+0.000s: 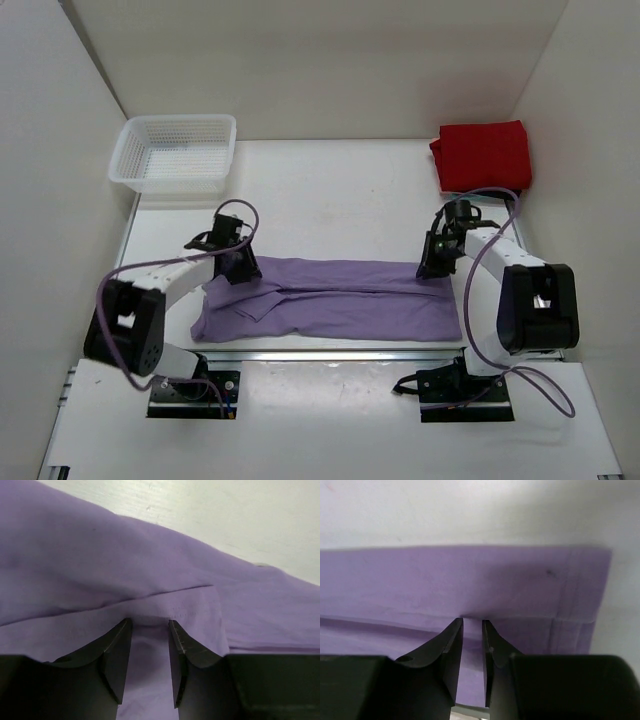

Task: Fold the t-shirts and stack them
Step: Rotate the tshirt 90 degrees

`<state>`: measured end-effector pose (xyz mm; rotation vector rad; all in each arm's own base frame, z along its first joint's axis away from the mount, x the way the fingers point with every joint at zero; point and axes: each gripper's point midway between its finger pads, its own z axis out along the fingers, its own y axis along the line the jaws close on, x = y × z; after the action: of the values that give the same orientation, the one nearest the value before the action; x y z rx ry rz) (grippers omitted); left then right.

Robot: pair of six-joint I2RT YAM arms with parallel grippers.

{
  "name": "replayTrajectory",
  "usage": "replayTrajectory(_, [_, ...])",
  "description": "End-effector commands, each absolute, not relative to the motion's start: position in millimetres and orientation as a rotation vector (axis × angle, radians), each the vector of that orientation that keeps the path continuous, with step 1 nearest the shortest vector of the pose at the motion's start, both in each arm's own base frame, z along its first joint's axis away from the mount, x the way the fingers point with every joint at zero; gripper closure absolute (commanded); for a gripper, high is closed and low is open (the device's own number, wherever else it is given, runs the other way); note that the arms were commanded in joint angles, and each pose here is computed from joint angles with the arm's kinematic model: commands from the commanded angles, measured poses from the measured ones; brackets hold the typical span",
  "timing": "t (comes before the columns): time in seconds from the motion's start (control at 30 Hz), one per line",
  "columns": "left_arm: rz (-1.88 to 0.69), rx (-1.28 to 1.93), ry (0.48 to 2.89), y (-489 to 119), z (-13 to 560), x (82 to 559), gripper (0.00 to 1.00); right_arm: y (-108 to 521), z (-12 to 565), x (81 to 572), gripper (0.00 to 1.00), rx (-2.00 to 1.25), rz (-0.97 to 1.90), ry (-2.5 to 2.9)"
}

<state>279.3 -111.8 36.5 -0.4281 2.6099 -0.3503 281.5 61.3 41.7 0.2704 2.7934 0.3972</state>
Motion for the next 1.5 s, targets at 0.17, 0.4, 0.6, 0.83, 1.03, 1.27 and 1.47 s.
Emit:
replayTrajectory(0.17, [-0.394, -0.454, 2.700, -154, 13, 327, 0.56, 70, 18, 238, 0.78, 0.404, 0.364, 2.893])
replayTrajectory(0.4, [-0.394, -0.298, 2.698, -207, 23, 410, 0.55, 88, 19, 209, 0.77, 0.444, 0.360, 2.922])
replayTrajectory(0.6, [-0.490, -0.275, 2.680, -235, 19, 472, 0.59, 126, 24, 182, 0.75, 0.410, 0.546, 2.886])
replayTrajectory(0.83, [-0.496, -0.144, 2.649, -269, 21, 554, 0.63, 172, 18, 155, 0.74, 0.256, 0.690, 2.896])
replayTrajectory(1.03, [-0.608, -0.168, 2.623, -279, -4, 558, 0.63, 205, 11, 148, 0.74, 0.106, 0.771, 2.932])
replayTrajectory(1.27, [-0.804, -0.225, 2.437, -293, 11, 607, 0.61, 261, 3, 164, 0.74, -0.171, 0.734, 2.970])
replayTrajectory(1.47, [-0.937, -0.296, 2.219, -280, 63, 650, 0.60, 262, -12, 196, 0.74, -0.189, 0.536, 3.010])
